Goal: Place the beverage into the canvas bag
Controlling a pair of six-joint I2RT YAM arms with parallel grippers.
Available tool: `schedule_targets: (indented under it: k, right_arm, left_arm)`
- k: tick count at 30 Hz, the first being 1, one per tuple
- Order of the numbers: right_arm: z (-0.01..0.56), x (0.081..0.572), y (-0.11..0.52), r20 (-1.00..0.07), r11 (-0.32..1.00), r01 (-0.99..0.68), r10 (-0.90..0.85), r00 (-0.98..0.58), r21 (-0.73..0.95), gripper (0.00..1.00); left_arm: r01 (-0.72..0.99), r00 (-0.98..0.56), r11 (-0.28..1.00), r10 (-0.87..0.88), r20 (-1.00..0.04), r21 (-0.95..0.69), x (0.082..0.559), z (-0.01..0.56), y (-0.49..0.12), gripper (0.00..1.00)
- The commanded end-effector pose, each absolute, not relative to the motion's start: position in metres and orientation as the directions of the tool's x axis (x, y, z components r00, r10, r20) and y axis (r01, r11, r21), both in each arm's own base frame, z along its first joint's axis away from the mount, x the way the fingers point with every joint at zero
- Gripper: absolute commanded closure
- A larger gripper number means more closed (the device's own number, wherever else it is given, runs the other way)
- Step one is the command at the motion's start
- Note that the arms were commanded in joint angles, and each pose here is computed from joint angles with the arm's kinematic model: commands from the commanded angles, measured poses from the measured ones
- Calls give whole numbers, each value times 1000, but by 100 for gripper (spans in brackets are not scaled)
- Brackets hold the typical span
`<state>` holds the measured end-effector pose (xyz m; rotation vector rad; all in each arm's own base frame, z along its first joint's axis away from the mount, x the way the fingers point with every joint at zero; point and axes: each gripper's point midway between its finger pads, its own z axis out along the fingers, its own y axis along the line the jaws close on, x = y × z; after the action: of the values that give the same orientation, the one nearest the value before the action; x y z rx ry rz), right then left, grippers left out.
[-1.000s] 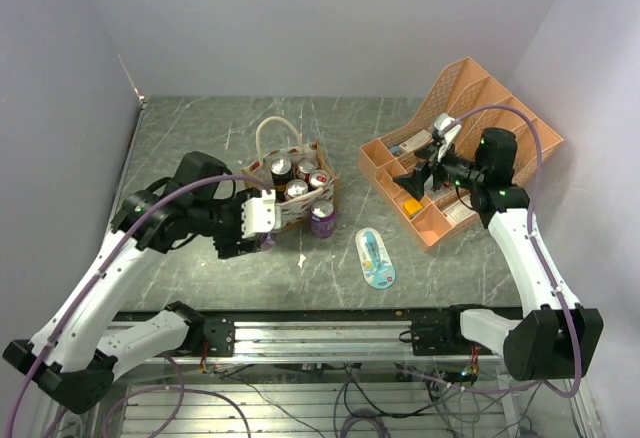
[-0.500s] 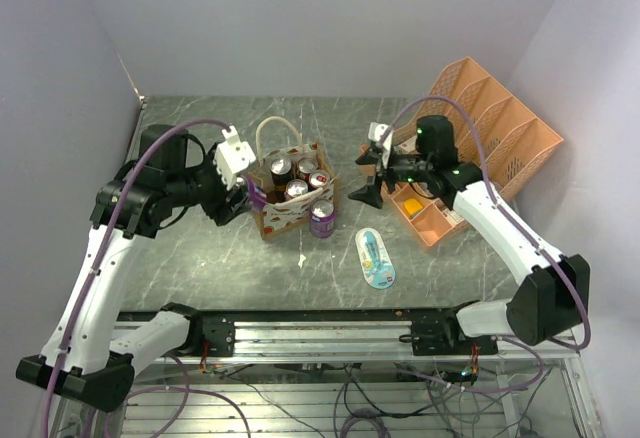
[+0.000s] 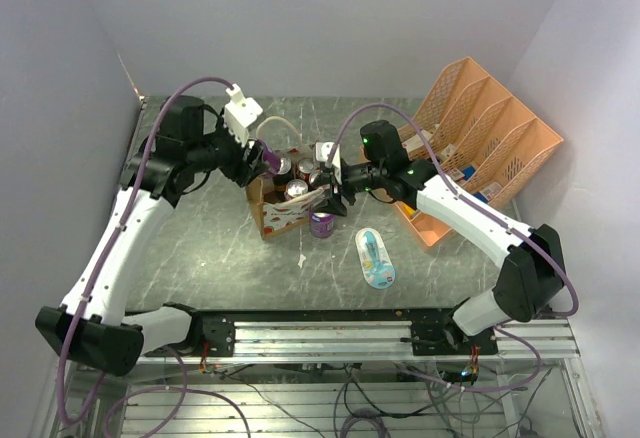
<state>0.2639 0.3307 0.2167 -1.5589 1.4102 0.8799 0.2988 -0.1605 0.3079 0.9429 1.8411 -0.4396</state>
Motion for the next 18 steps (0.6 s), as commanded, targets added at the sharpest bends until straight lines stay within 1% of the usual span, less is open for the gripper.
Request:
schedule_targets:
  k: [1, 6, 10, 13, 18]
  right_arm:
    - [226, 264, 340, -906, -34, -986, -390, 165, -165, 44]
    - [224, 257, 338, -906, -54, -986, -390, 167, -158, 57]
    - [223, 253, 335, -904, -57, -985, -390, 173, -164, 64]
    - [221, 252, 333, -902, -56, -984, -393, 180, -172, 68]
    - [217, 252, 332, -898, -58, -984, -401, 179, -170, 69]
  left_arm:
    - [756, -84, 640, 301, -950, 135, 329, 347, -178, 93]
    - [776, -132, 624, 302, -944, 91, 341, 322, -187, 93]
    - [794, -160, 604, 310, -937, 64, 343, 303, -192, 93]
    - [810, -182, 585, 314, -932, 39, 342, 291, -196, 93]
    - [825, -186, 564, 310, -932, 23, 337, 283, -200, 93]
